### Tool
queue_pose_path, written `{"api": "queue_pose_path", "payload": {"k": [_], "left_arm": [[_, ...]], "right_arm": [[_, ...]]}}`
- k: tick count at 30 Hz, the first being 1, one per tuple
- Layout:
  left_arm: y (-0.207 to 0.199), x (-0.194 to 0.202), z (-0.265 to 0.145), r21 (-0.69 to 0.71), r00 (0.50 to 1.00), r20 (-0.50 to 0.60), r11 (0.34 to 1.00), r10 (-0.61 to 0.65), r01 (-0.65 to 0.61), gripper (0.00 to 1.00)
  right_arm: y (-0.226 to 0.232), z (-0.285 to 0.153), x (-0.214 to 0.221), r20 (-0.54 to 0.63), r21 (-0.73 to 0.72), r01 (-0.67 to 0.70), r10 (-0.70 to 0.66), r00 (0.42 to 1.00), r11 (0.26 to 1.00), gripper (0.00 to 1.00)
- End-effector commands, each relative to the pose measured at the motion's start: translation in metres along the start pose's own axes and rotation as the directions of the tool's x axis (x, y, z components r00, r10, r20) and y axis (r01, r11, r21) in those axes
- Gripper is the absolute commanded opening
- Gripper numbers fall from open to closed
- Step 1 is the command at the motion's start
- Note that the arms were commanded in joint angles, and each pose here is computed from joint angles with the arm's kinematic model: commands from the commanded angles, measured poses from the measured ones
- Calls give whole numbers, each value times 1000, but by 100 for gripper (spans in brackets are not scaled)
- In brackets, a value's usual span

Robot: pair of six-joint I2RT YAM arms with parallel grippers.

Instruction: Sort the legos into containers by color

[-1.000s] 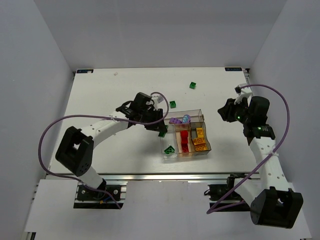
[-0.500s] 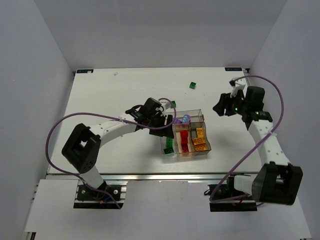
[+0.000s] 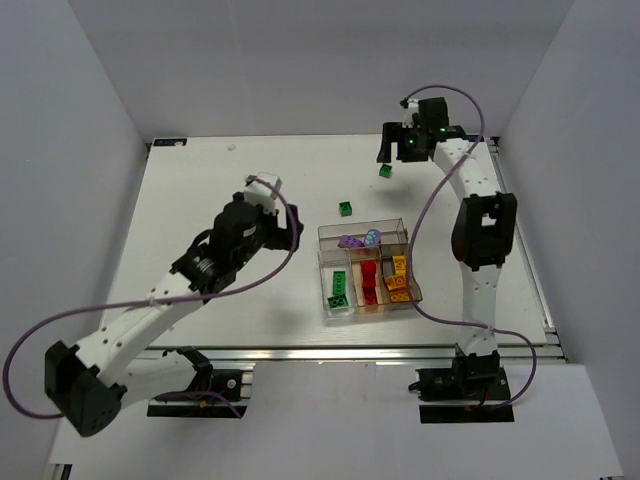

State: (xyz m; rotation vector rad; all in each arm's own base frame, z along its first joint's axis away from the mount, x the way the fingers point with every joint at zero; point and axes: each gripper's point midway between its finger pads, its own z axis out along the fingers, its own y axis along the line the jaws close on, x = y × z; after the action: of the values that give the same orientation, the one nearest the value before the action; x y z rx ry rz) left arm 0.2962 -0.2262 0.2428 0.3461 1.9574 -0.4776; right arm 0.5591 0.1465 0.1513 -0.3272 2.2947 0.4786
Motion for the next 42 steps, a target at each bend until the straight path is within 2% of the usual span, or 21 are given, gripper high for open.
{"api": "queue_pose_path", "payload": {"k": [1,5,10,19,26,36,39,42], "left_arm": [[61,5,-13,-272,989,87,958,117,-90,98],[74,2,-28,-328,979,129,939,155,-105,98],[75,9,-27,-326,981,103,937,164,-123,98],[73,6,-29,-317,981,114,941,158,-115,98],[73,7,-28,-317,981,109,941,162,-120,98],[74,9,-28,-325,981,109,939,158,-115,98],[75,9,-27,-325,981,106,938,160,-118,98],[75,10,-26,-327,982,100,937,159,-119,98]], "right_arm": [[-13,15,1,-37,150,-183,191,981,972,89],[-18,35,-12,93,240,-257,242,966,936,89],[-14,58,-10,144,293,-304,273,951,906,87],[-15,98,12,143,339,-303,270,952,891,84],[-31,103,2,202,389,-295,232,952,873,82],[-43,123,13,204,413,-294,227,952,862,80],[-45,124,14,206,425,-291,221,953,857,78],[-51,124,15,211,441,-295,221,952,848,70]]}}
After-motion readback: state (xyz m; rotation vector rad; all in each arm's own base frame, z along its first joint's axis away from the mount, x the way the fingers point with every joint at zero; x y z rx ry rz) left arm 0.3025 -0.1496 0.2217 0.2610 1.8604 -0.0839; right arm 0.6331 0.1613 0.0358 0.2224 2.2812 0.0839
